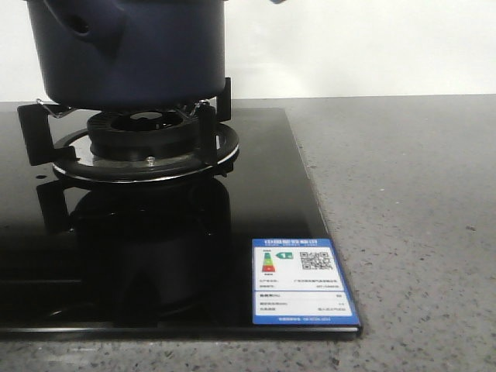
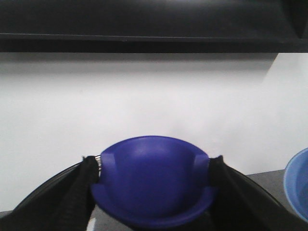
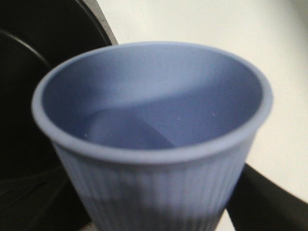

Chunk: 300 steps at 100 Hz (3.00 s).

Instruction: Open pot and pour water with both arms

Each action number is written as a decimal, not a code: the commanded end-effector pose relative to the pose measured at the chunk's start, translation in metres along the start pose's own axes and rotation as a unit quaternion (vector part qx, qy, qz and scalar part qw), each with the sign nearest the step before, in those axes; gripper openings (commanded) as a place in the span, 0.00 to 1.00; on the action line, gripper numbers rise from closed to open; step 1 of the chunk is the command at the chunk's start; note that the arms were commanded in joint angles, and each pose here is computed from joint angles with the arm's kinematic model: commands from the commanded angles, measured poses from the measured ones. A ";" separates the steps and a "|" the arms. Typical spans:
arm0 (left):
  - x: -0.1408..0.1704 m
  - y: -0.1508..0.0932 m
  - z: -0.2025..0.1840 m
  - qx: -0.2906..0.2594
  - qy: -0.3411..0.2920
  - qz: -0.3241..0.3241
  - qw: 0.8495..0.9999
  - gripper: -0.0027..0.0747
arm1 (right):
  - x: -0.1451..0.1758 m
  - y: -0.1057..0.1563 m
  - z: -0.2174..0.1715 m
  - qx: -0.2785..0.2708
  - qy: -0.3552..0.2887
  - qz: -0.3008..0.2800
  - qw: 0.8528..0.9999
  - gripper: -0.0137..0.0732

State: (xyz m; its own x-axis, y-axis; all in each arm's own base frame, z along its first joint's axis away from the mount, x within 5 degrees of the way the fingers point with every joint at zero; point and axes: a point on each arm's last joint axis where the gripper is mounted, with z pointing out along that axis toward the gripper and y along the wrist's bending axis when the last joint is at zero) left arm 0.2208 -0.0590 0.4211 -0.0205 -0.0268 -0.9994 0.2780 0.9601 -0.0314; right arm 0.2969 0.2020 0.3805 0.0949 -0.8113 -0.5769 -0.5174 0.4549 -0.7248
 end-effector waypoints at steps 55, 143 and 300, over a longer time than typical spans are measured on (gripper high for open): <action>-0.027 0.004 -0.011 -0.023 -0.080 -0.003 0.997 0.56 | -0.019 -0.020 -0.005 0.095 -0.029 -0.197 0.975 0.61; -0.027 0.004 -0.011 -0.021 -0.076 -0.003 0.997 0.56 | -0.027 -0.028 -0.005 0.169 -0.028 -0.411 0.895 0.61; -0.027 0.004 -0.011 -0.021 -0.076 -0.003 0.997 0.56 | -0.004 -0.059 -0.044 0.205 -0.023 0.152 0.967 0.61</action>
State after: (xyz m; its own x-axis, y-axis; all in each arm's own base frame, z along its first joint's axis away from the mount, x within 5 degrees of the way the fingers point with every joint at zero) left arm 0.2207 -0.0591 0.4209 -0.0227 -0.0261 -0.9994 0.2790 0.9598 -0.0314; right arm 0.3063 0.1872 0.4081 0.0683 -0.7602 -0.6461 -0.2025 0.6236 -0.7551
